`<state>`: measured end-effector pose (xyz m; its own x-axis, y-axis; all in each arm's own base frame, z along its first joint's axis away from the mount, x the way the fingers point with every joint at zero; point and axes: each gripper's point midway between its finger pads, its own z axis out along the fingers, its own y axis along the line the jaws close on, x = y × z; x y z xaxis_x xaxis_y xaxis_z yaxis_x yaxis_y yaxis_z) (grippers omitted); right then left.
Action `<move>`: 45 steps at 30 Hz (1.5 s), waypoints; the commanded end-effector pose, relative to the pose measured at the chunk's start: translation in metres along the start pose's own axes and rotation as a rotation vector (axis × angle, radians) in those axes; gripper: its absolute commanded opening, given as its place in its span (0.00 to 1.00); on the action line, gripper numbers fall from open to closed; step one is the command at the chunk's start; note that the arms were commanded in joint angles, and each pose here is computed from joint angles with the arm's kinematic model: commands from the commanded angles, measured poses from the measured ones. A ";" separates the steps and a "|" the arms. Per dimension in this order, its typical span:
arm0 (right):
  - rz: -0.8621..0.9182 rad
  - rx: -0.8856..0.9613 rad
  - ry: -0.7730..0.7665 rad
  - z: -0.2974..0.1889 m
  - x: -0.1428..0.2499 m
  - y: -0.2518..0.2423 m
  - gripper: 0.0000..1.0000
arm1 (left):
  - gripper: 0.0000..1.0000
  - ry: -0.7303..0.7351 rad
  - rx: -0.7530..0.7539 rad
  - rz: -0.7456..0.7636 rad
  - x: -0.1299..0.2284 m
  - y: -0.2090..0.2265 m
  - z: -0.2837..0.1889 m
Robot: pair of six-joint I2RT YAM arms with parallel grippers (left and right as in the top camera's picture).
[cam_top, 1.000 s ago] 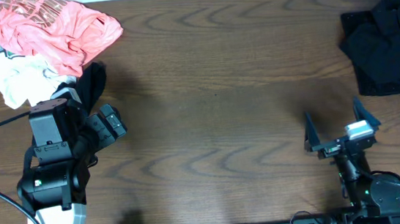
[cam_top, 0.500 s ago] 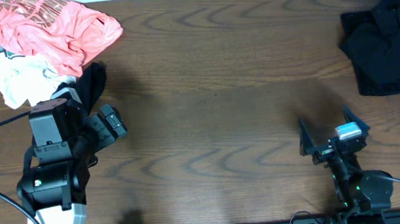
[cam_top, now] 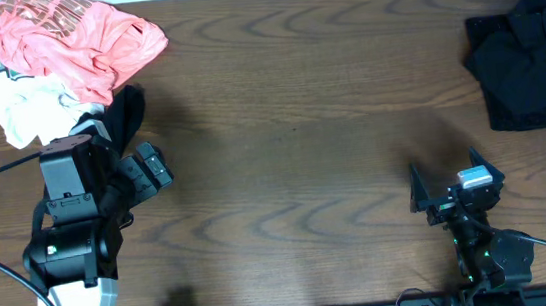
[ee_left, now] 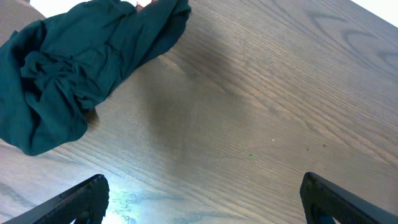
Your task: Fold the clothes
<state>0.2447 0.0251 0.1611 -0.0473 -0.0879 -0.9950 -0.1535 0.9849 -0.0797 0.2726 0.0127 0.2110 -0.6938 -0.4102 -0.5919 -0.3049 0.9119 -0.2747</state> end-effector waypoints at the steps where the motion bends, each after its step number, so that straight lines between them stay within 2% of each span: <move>1: -0.012 0.016 0.006 0.000 0.002 -0.003 0.99 | 0.98 -0.006 -0.008 0.002 -0.002 0.000 -0.001; 23: -0.012 0.016 0.006 0.000 0.002 -0.003 0.99 | 0.98 -0.007 -0.008 0.002 -0.002 0.000 -0.001; 30: -0.012 0.016 0.006 0.000 0.002 -0.003 0.99 | 0.98 -0.064 0.014 0.006 -0.004 -0.002 -0.020; 35: -0.012 0.016 0.006 0.000 0.002 -0.003 0.99 | 0.98 -0.163 0.059 0.017 -0.005 -0.006 -0.039; 45: -0.012 0.016 0.006 0.000 0.002 -0.003 0.99 | 0.98 -0.578 0.278 0.122 -0.013 -0.031 -0.051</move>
<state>0.2447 0.0250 0.1609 -0.0481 -0.0879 -0.9950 -0.1528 0.9850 -0.0796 0.2613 -0.0072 0.2781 -0.2609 -0.3366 -0.9048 -0.0405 0.9402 -0.3381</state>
